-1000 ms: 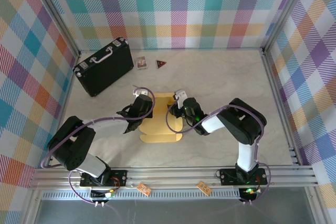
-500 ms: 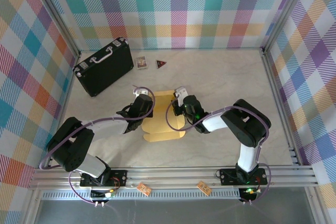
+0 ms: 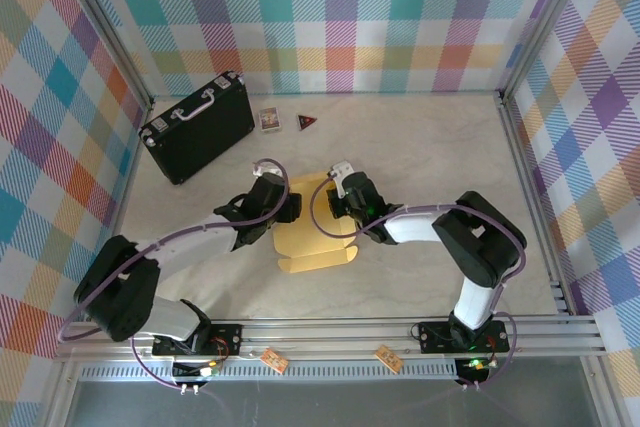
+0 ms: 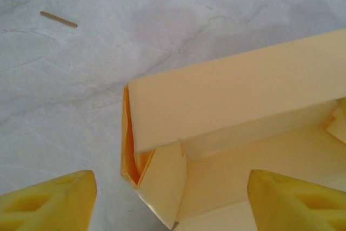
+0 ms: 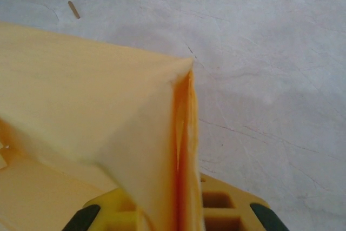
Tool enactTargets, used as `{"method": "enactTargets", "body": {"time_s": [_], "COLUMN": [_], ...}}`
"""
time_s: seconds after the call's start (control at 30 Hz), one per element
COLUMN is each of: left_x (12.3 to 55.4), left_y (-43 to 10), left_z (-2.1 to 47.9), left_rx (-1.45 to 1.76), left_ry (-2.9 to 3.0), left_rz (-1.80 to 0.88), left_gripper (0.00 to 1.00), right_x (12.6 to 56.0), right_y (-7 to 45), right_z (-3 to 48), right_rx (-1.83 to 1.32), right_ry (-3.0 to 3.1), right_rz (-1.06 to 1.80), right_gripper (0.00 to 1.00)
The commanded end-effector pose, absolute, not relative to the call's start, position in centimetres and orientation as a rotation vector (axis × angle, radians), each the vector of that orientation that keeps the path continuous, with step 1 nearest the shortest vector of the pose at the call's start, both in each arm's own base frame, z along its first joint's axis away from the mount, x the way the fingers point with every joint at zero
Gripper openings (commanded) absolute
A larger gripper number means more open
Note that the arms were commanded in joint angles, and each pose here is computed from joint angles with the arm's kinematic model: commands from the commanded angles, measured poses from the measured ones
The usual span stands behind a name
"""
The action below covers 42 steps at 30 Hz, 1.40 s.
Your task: Fold the paper box
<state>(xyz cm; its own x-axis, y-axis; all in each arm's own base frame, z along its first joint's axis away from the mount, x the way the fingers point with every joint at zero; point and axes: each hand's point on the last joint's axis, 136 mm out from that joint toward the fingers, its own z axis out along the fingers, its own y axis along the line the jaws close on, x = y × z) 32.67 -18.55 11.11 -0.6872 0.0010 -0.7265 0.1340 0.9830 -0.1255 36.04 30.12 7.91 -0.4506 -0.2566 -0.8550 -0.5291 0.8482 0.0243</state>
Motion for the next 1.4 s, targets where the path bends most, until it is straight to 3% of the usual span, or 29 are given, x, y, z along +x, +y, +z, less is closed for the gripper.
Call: {"method": "enactTargets", "body": {"time_s": [0.0, 0.17, 0.3, 0.43, 0.53, 0.67, 0.93, 1.37], "left_x": [30.8, 27.8, 25.9, 25.2, 25.4, 26.7, 28.8, 29.1], "left_y": [-19.8, -19.4, -16.3, -12.3, -12.6, -13.0, -14.8, -16.5], "left_z": [13.4, 17.2, 20.6, 22.5, 22.6, 21.5, 17.2, 10.2], "left_rx": [0.15, 0.184, 0.142, 0.033, 0.009, -0.018, -0.046, -0.061], "left_ry": [2.374, 2.359, 2.302, 2.276, 2.315, 2.395, 2.495, 2.615], "left_rz": [-0.337, -0.463, -0.405, -0.31, -0.413, -0.483, -0.594, -0.667], "left_gripper": [0.81, 0.87, 0.93, 0.96, 0.96, 0.96, 0.93, 0.8], "right_x": [36.0, 35.8, 35.4, 34.8, 33.1, 30.8, 30.1, 29.7], "right_y": [30.1, 30.2, 30.3, 29.9, 30.5, 30.8, 30.8, 30.8], "right_z": [8.7, 8.0, 8.1, 8.2, 8.3, 8.3, 7.6, 5.4], "right_rx": [-0.572, -0.586, -0.648, -0.735, -0.884, -1.174, -1.401, -1.605], "right_ry": [2.111, 2.192, 2.275, 2.391, 2.496, 2.584, 2.639, 2.658], "right_rz": [0.347, 0.366, 0.393, 0.423, 0.543, 0.587, 0.588, 0.578], "right_gripper": [0.0, 0.0, 0.0, 0.0, 0.0, 0.03, 0.04, 0.27]}}
